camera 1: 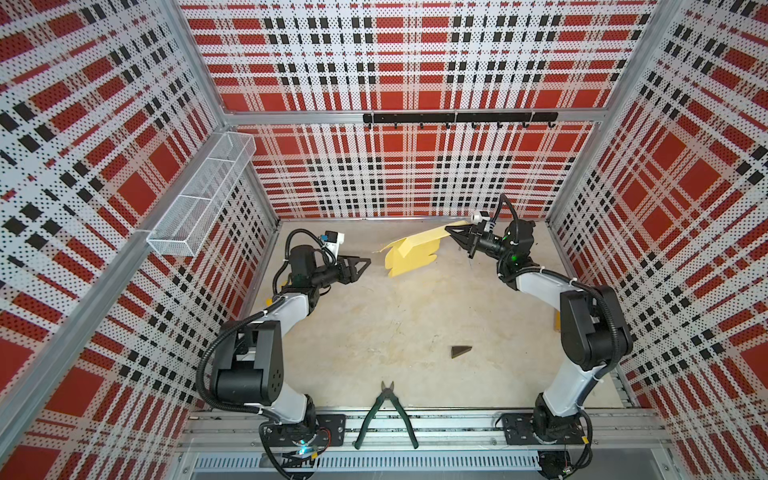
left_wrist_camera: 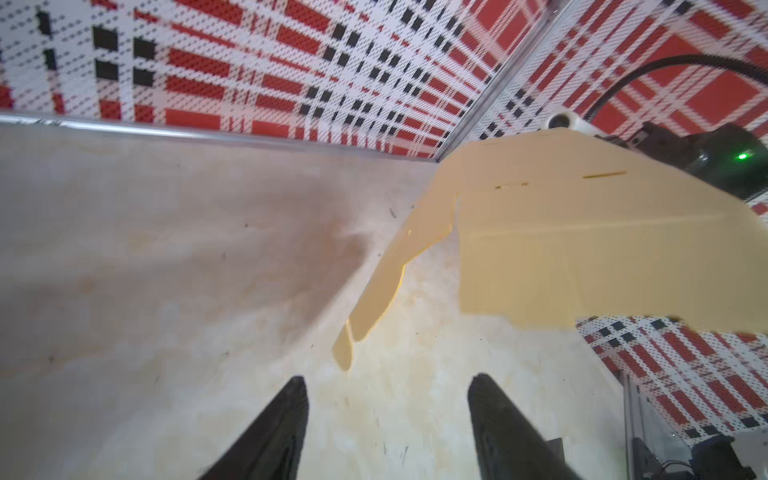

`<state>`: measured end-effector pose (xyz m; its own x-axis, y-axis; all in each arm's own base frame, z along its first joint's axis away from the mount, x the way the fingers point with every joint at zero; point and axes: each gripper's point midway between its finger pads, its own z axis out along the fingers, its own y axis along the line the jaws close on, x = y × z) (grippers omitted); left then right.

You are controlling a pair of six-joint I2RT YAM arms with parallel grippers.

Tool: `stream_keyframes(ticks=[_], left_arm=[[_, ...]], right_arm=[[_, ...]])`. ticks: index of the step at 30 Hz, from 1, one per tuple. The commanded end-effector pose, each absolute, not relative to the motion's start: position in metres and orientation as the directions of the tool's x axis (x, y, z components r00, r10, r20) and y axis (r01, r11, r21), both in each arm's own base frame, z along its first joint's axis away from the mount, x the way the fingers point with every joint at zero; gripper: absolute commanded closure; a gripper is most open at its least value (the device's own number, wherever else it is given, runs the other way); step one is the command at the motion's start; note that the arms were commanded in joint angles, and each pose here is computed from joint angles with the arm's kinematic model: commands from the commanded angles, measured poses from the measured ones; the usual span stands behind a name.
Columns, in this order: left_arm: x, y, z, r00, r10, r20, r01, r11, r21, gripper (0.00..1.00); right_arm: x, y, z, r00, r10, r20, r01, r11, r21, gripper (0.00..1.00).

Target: Fold the paper box

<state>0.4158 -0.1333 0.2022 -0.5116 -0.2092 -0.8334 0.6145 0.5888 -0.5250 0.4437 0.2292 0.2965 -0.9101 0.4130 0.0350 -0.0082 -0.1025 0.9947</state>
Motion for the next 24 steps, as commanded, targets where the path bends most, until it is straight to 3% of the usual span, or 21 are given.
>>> stream_keyframes(ticks=[1,5,13,24], left_arm=[[0.430,-0.126,0.248,-0.403,-0.312,-0.860,0.716,0.478,-0.509,0.40],[0.430,-0.126,0.268,-0.354,-0.282,-0.892,0.803,0.399,-0.444,0.48],[0.403,-0.150,0.275,-0.292,-0.182,-0.939,0.888,0.313,-0.337,0.48],[0.367,-0.196,0.268,-0.267,-0.095,-0.959,0.947,0.157,-0.279,0.44]], right_arm=[[0.417,0.229,0.344,-0.929,0.364,-0.070,-0.141,-0.171,0.975,1.00],[0.402,0.229,0.356,-0.938,0.326,-0.116,-0.184,-0.188,0.965,1.00],[0.377,0.228,0.375,-0.939,0.245,-0.242,-0.292,-0.195,0.936,1.00],[0.377,0.228,0.373,-0.943,0.244,-0.225,-0.275,-0.195,0.941,1.00]])
